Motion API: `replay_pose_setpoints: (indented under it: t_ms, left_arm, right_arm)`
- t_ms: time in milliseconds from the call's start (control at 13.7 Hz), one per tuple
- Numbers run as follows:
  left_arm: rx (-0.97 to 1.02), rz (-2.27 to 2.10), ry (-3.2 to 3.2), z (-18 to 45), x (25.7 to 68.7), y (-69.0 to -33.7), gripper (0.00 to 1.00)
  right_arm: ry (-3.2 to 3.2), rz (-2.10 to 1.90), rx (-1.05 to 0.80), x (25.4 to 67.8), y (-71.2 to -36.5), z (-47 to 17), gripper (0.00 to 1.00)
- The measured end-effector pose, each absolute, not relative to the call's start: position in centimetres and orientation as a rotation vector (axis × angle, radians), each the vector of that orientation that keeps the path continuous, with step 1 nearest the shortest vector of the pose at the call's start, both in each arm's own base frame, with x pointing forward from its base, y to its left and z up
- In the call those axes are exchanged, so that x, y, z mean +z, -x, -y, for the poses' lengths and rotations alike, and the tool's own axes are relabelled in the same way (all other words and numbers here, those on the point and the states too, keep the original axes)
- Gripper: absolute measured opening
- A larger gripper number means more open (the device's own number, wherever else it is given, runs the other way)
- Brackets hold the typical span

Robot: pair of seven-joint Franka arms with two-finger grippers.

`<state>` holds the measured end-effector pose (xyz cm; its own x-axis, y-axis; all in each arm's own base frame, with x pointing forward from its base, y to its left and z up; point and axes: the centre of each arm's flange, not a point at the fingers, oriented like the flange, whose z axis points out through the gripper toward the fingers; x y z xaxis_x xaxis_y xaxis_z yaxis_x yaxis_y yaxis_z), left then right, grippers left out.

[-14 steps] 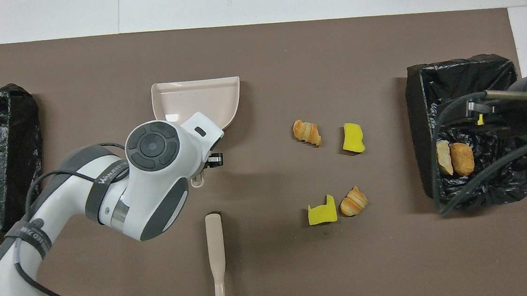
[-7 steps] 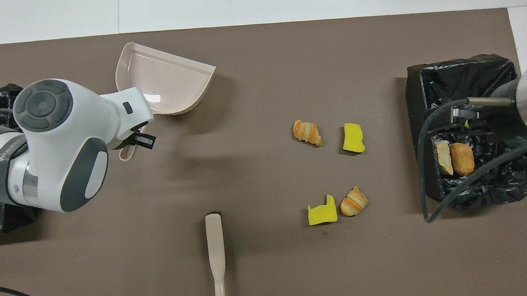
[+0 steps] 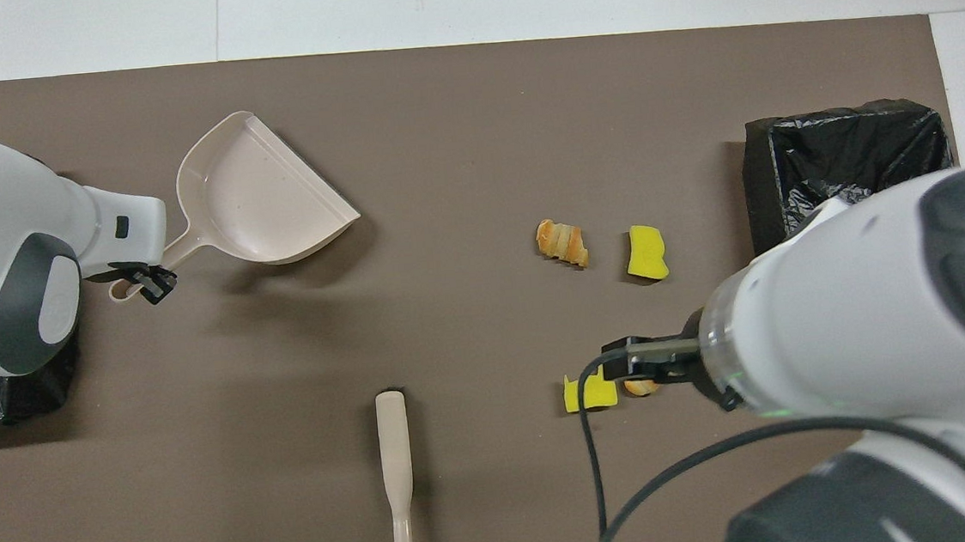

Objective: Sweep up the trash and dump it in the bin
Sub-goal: 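Move the dustpan toward the left bin with the left gripper, then grasp the brush with the right gripper while the left gripper holds the dustpan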

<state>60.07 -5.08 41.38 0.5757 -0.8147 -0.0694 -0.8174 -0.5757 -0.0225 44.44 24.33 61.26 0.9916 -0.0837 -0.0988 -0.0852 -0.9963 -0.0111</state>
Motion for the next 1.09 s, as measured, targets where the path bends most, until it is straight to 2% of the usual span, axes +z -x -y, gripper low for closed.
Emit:
replay_pose_setpoints:
  t_ms: [438, 729, 1094]
  left_arm:
    - [0.157, -2.127, 2.273, -1.7, 40.4, -59.7, 0.31]
    - [0.164, -2.285, 2.133, -1.7, 37.8, -58.7, 0.31]
    - [0.144, -2.305, 2.100, -1.4, 37.5, -57.6, 0.31]
  right_arm:
    - [3.112, -0.253, 0.113, 52.8, -33.6, -39.7, 0.96]
    - [3.101, -0.264, 0.125, 47.1, -31.5, -45.1, 0.93]
    - [3.106, -0.142, 0.153, 39.0, -28.8, -50.4, 0.93]
